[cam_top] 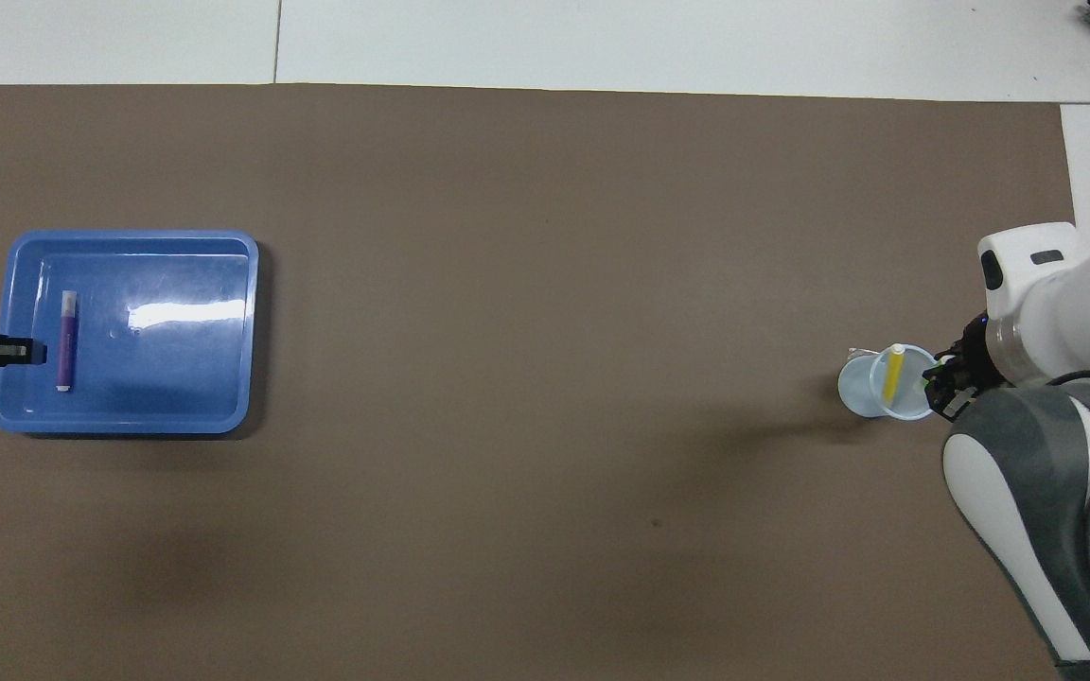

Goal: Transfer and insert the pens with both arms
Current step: 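Insert the green pen into the cup while the left gripper grasps the purple pen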

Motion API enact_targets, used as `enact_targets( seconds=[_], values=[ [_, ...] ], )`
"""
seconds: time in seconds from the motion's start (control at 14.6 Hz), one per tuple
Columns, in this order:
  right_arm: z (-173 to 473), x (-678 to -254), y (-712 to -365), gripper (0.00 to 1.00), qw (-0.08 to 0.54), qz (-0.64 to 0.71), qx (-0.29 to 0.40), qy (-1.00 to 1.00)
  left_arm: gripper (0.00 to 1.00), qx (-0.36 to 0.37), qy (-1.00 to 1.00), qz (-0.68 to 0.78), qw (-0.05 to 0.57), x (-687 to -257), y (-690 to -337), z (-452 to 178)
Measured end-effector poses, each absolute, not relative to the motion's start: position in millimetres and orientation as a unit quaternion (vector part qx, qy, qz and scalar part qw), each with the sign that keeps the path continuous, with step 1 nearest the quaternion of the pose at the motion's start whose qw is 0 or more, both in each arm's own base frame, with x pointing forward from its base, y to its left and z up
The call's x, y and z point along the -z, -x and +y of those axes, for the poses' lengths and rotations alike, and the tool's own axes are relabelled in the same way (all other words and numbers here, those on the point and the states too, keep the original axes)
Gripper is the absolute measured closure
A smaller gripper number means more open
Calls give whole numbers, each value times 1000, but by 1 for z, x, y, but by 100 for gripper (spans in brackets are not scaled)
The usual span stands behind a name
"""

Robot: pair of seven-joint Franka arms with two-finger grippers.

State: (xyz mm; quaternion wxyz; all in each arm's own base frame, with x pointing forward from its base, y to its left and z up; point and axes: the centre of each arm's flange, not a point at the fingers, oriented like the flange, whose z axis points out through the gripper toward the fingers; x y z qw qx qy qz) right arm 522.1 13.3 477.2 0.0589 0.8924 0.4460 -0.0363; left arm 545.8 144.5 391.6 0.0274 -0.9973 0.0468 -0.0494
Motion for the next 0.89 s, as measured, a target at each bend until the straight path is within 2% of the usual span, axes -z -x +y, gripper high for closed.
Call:
enact_targets(
  seconds=[0.21, 0.27, 0.41, 0.75, 0.82, 0.89],
  values=[
    [12, -447, -515, 81, 55, 448, 40, -891, 60, 61, 997, 43, 29, -362, -555, 153],
    [8, -436, -513, 81, 57, 447, 33, -892, 52, 65, 996, 44, 29, -352, -559, 154],
    [3, -414, -507, 81, 57, 445, 25, -893, 50, 71, 996, 44, 30, -334, -565, 155],
    [3, -403, -502, 81, 54, 446, 29, -893, 50, 84, 995, 44, 31, -310, -573, 158],
    [3, -403, -502, 79, 54, 446, 29, -893, 50, 86, 995, 44, 32, -308, -574, 159],
    [3, -403, -502, 70, 54, 446, 29, -893, 50, 86, 995, 41, 32, -304, -573, 162]
  ],
)
